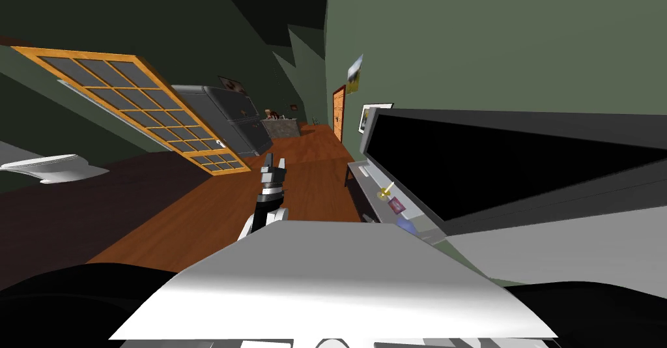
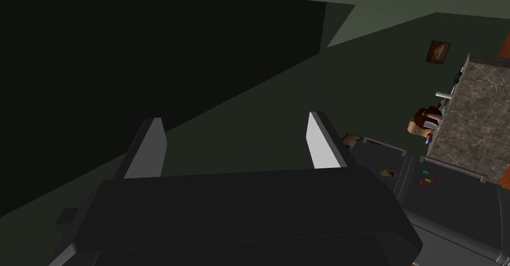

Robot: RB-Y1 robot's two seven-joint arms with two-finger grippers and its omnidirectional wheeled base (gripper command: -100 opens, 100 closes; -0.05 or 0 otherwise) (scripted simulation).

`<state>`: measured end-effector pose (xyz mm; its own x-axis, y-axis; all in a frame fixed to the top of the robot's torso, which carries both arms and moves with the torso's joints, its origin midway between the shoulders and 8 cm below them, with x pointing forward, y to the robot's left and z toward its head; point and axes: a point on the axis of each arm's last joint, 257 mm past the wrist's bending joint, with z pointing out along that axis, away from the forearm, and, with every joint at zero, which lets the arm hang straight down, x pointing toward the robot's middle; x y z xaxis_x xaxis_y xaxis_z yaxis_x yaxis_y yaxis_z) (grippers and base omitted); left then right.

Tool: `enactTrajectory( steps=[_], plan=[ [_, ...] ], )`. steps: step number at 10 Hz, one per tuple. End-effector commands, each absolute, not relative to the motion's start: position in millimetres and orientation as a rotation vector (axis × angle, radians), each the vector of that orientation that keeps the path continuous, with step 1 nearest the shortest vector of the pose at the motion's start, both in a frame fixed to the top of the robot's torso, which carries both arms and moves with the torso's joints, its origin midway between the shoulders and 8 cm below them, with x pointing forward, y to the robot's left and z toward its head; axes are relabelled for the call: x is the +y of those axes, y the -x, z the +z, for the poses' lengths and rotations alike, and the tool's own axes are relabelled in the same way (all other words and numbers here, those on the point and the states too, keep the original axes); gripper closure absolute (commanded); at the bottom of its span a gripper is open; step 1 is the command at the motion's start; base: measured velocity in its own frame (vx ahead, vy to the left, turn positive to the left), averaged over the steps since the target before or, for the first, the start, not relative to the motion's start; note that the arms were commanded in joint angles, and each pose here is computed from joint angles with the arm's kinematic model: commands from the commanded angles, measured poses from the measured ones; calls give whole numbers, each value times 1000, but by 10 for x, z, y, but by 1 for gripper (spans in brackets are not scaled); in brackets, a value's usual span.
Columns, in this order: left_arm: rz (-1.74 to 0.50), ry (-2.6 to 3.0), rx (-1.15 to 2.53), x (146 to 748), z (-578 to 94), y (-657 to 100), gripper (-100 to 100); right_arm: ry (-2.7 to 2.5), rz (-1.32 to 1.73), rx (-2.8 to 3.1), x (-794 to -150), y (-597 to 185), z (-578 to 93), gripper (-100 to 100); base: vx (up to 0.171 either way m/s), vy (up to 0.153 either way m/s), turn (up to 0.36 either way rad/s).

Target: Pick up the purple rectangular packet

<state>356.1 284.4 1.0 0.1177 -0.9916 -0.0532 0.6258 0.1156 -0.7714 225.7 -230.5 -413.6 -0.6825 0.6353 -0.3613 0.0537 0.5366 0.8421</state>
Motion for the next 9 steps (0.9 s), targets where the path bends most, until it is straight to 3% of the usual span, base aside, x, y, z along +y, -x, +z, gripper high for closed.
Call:
enactTrajectory(
  steps=[1,9],
  plan=[
    [-1327,680,676,2844,10,-3561,0,-535,1096,2157,-2406,-2172,-4214,-100,41,27,67],
    [-1327,680,676,2845,10,-3561,0,-389,852,2488,-3252,-1394,-4780,-100,50,21,93]
  ],
)
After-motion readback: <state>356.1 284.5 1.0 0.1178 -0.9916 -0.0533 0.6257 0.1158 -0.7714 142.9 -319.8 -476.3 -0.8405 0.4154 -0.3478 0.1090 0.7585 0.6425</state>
